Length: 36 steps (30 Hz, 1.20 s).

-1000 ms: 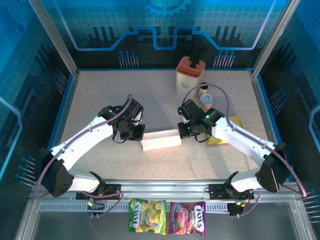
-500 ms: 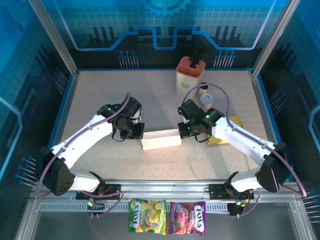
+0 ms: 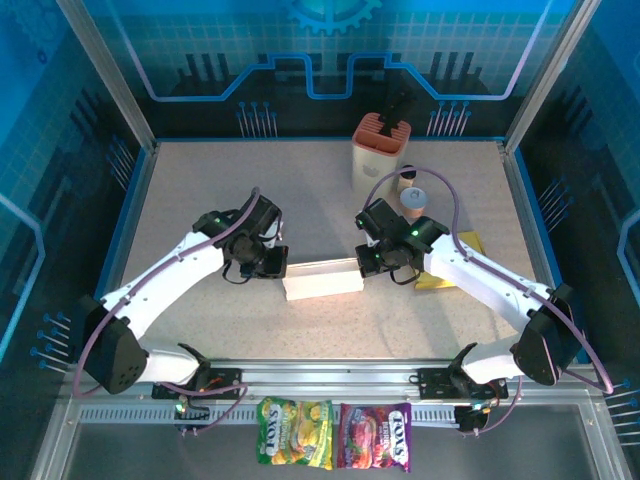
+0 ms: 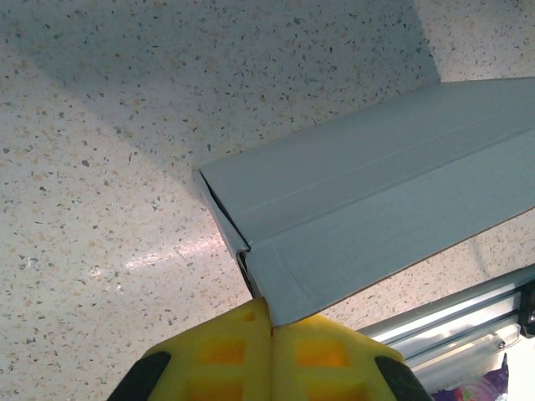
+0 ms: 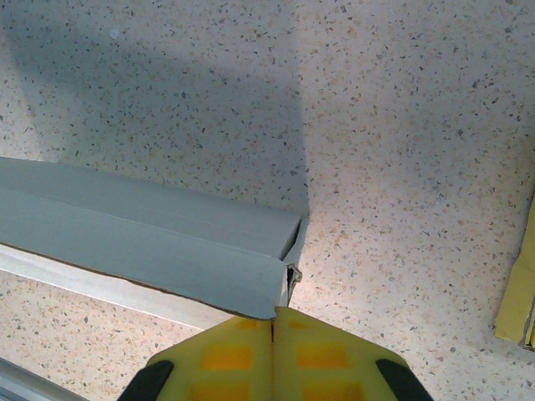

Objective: Fold the paper box

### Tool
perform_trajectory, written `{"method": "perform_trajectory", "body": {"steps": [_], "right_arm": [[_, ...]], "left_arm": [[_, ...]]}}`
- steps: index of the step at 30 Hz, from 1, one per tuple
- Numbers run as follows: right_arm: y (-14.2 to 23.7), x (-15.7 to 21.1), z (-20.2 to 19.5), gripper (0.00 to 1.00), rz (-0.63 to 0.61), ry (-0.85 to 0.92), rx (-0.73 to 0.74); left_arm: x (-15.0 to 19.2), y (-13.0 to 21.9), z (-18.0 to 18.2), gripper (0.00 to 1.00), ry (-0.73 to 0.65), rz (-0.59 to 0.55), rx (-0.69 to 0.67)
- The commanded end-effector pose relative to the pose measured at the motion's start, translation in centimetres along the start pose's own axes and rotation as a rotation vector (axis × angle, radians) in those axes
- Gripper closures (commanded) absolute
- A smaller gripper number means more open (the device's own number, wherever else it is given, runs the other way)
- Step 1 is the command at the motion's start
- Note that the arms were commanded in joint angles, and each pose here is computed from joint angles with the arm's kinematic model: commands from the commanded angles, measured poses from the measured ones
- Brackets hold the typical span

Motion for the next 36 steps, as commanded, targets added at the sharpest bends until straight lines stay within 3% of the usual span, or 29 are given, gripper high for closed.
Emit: {"method": "perform_trajectory", "body": {"steps": [1, 34, 36], "right_arm": [[-0.1, 0.2, 0.3, 1.00, 0.009, 0.019, -0.007], [-0.9, 2.1, 0.3, 1.00, 0.025, 0.060, -0.023], [-0.7, 2.2, 0.3, 0.97, 0.026, 0.036, -0.043]], "left_arm": [[0.7, -0.5, 0.7, 1.00, -0.033, 0.024, -0.008], [2.4, -2.1, 1.6, 1.00, -0.105, 0.005, -0.095], [2.4, -2.0, 1.7, 1.00, -0.105, -0.008, -0.114]]}}
Point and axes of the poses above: each hand's point on the last joint's axis, 136 mm out from that joint toward the fingers, its own y axis back along the fingers, its own z axis along the line the jaws close on, x = y × z, the point moved 7 cm from there along y, back along the fingers, and after that the axes turned 9 degrees about y, right-handed, at the moved point
